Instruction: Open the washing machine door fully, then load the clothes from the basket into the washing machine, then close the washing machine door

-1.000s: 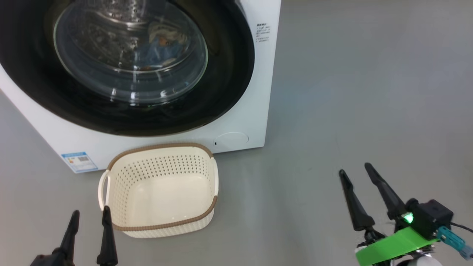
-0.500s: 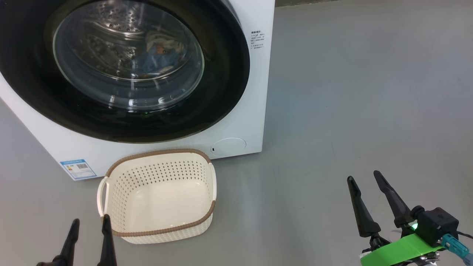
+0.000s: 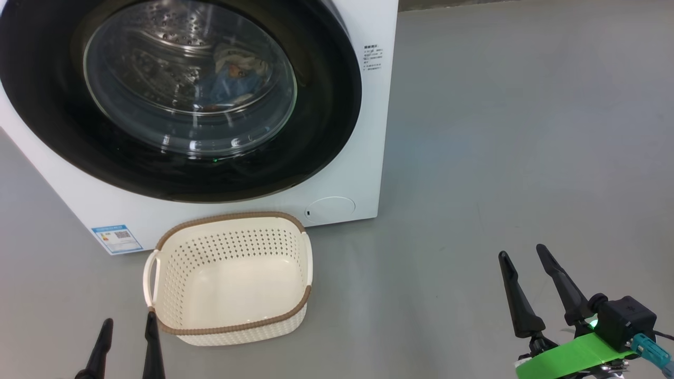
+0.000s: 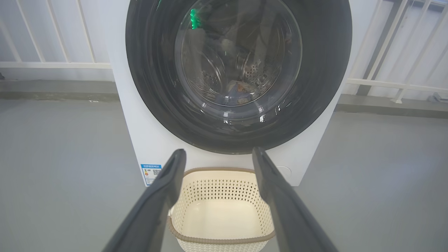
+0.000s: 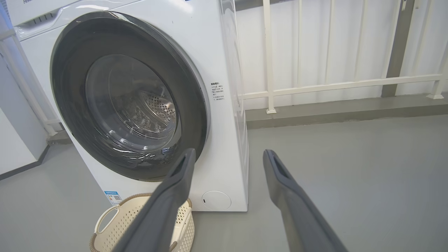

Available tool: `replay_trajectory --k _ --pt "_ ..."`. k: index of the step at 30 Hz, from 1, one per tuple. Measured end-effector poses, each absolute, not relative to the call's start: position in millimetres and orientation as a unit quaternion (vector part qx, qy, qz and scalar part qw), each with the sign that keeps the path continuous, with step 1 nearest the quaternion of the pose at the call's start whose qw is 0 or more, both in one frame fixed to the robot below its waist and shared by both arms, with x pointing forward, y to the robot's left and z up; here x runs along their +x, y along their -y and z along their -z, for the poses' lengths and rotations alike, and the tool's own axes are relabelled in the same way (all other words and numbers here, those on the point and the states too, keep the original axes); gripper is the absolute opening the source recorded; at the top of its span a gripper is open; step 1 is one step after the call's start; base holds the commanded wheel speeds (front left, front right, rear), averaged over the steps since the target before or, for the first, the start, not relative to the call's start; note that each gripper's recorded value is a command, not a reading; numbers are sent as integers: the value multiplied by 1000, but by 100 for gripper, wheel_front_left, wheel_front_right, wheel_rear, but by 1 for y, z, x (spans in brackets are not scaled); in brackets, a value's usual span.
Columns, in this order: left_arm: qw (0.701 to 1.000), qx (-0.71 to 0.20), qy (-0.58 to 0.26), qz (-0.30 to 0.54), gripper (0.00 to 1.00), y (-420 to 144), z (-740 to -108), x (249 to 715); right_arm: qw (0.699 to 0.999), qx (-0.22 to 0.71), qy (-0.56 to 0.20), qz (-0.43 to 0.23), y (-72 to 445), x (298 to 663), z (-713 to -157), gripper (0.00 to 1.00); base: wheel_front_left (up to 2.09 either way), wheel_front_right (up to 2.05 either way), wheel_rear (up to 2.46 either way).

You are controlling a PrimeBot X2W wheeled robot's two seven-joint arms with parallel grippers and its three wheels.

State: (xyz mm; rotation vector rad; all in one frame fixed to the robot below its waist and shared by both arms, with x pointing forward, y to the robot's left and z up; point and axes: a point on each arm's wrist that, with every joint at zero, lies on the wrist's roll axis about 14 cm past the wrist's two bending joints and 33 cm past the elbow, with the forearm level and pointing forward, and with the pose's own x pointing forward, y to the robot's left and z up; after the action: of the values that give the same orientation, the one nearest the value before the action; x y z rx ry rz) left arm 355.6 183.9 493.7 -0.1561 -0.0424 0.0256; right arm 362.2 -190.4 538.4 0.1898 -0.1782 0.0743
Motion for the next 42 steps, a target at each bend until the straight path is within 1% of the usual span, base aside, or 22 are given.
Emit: replay_trajectory --k 26,34,35,42 --pt "996 -78 19 -37 100 -197 -491 348 991 96 79 -56 178 368 -533 100 0 0 0" --pt "996 -80 13 -32 100 -195 -488 348 990 97 76 -65 172 369 -532 100 0 0 0" --pt "996 -82 10 -32 0 -195 -486 347 990 97 74 -65 171 369 -531 0 0 0 0" --pt "994 -100 -30 -35 0 -187 -462 342 992 109 23 -56 171 361 -498 0 0 0 0"
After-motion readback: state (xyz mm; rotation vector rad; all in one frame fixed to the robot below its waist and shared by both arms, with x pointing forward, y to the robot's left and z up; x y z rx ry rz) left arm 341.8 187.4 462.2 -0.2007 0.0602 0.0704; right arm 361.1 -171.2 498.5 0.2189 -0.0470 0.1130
